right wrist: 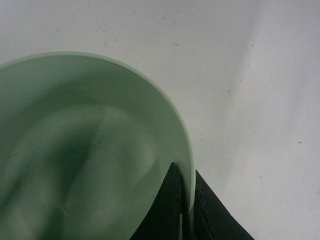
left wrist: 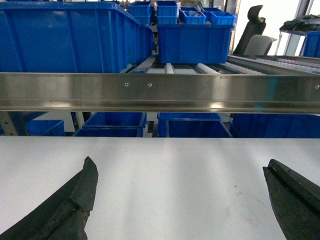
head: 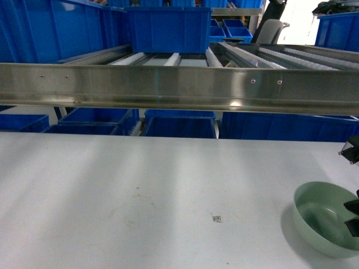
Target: Place green bowl on second shelf with right arm
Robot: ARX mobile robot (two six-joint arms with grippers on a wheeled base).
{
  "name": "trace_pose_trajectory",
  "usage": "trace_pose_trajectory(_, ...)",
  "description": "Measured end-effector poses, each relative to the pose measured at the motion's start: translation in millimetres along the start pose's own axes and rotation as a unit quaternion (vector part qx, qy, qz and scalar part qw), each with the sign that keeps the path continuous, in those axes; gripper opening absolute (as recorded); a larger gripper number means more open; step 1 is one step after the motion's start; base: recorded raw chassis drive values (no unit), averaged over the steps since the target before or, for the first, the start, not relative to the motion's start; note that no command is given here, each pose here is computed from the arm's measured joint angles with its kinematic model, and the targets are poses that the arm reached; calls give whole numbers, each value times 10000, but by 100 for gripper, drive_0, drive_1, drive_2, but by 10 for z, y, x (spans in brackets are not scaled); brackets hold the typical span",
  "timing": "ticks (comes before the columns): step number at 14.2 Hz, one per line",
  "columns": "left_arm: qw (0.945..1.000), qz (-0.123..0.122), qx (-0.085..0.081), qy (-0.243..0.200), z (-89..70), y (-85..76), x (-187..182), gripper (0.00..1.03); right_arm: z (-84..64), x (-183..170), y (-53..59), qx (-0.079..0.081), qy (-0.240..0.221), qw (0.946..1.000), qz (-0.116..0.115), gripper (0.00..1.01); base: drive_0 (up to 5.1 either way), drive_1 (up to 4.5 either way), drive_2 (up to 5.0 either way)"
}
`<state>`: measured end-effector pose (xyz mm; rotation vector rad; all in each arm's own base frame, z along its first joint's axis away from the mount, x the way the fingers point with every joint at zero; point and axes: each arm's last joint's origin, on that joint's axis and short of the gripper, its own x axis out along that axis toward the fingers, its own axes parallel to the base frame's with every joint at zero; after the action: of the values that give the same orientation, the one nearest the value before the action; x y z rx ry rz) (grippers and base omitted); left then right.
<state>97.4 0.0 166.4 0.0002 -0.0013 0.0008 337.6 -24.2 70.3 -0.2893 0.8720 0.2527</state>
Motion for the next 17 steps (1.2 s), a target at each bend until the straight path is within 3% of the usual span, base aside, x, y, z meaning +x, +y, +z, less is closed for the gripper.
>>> trace_pose_trajectory(4,10000,0,0,0,0,0,0,98,-37,-62,7,136,-212,9996,-89,2,0,0,0)
trace_pose_trajectory(7,10000,0,2,0,0,0,0,98,104,-354,-83,234,-1031,9937,-381,2,0,0,0)
trace_pose_trajectory(8,10000,0,0,-2,0,0,0,98,206,-541,-117,281,-1479,9874,-495,2,0,0,0)
trace_pose_trajectory(10,10000,0,0,0,0,0,0,98,449,-1075,-136,336,-2433,9672,-651,2,0,0,0)
trace_pose_trajectory(12,10000,0,2,0,0,0,0,98,573,-1603,-76,365,-3136,9465,-670,2,0,0,0)
trace_pose_trajectory(14,10000,0,0,-2,0,0,0,98,604,-2077,2,391,-3750,9235,-705,2,0,0,0)
trace_pose_trajectory(15,10000,0,0,-2,0,0,0,98,576,-2253,52,368,-3952,9148,-749,2,0,0,0)
trace_pose_trajectory(17,10000,0,0,2,0,0,0,98,427,-2457,165,460,-4158,9051,-762,2,0,0,0)
